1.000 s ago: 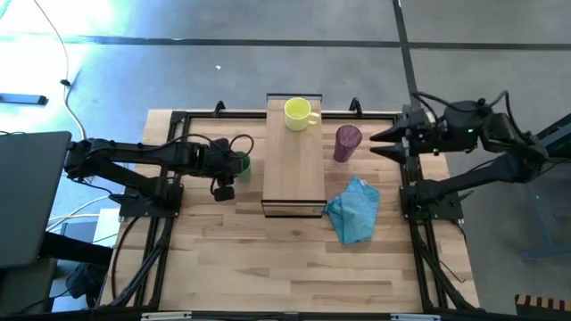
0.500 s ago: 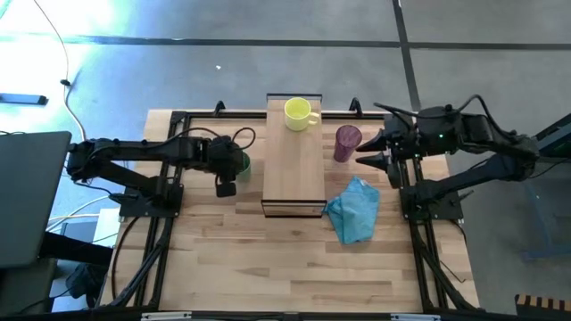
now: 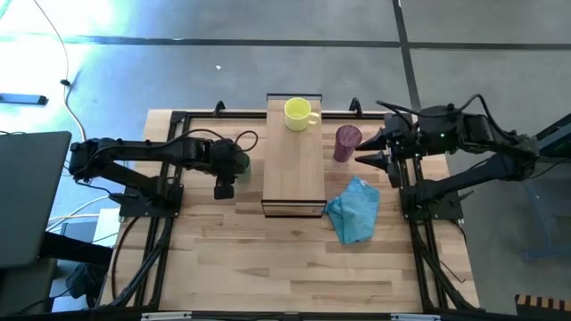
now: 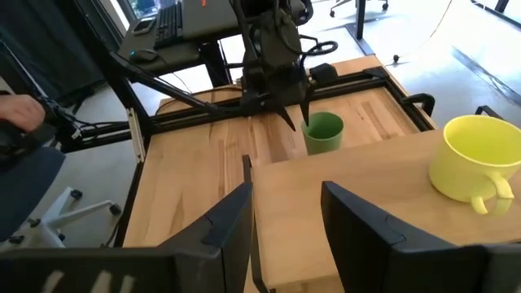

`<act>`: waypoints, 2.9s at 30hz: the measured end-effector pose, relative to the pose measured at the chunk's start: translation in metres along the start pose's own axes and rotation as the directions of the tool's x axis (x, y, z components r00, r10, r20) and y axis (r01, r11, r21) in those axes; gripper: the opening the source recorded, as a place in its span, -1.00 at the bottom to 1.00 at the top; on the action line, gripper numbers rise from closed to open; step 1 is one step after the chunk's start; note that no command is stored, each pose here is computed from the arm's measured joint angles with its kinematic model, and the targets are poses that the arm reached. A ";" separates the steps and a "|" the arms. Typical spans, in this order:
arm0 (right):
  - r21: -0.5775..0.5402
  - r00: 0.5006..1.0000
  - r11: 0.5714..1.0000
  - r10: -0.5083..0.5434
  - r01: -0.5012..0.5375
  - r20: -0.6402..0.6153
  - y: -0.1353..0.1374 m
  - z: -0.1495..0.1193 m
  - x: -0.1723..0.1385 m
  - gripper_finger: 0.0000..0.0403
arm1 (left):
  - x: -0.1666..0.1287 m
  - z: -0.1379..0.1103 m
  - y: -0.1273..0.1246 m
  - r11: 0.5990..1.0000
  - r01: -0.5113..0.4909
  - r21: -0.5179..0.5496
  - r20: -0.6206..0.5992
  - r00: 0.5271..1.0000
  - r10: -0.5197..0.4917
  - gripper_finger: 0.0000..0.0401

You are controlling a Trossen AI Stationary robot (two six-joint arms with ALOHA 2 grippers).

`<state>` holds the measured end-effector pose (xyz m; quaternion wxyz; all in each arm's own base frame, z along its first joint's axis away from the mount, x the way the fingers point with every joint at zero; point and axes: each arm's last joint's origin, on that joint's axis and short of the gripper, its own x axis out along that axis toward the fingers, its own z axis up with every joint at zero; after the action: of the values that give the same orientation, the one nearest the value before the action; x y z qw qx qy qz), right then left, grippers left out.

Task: Stack small to large cups/mugs on shelf
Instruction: Put the green cup on the shelf

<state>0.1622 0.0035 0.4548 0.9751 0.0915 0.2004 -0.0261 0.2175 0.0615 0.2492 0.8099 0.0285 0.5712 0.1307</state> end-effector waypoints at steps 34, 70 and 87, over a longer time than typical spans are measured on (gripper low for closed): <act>0.022 0.996 1.000 -0.017 0.019 -0.084 -0.002 -0.008 0.000 -0.32 | -0.028 0.015 0.009 0.998 -0.063 -0.019 -0.087 0.994 0.061 -0.99; -0.010 0.986 0.999 -0.035 0.034 -0.166 -0.003 -0.016 -0.001 -0.32 | -0.113 0.164 0.040 1.000 0.008 0.021 0.176 0.984 -0.011 -1.00; -0.013 0.979 0.999 -0.042 0.040 -0.199 -0.004 -0.019 -0.002 -0.32 | -0.096 0.189 0.041 0.998 0.024 0.052 0.111 0.993 -0.029 -1.00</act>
<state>0.1528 0.0033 0.4374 0.9498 0.0849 0.2990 -0.0361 0.3565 0.0966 0.4111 0.8412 0.0485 0.5285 0.1037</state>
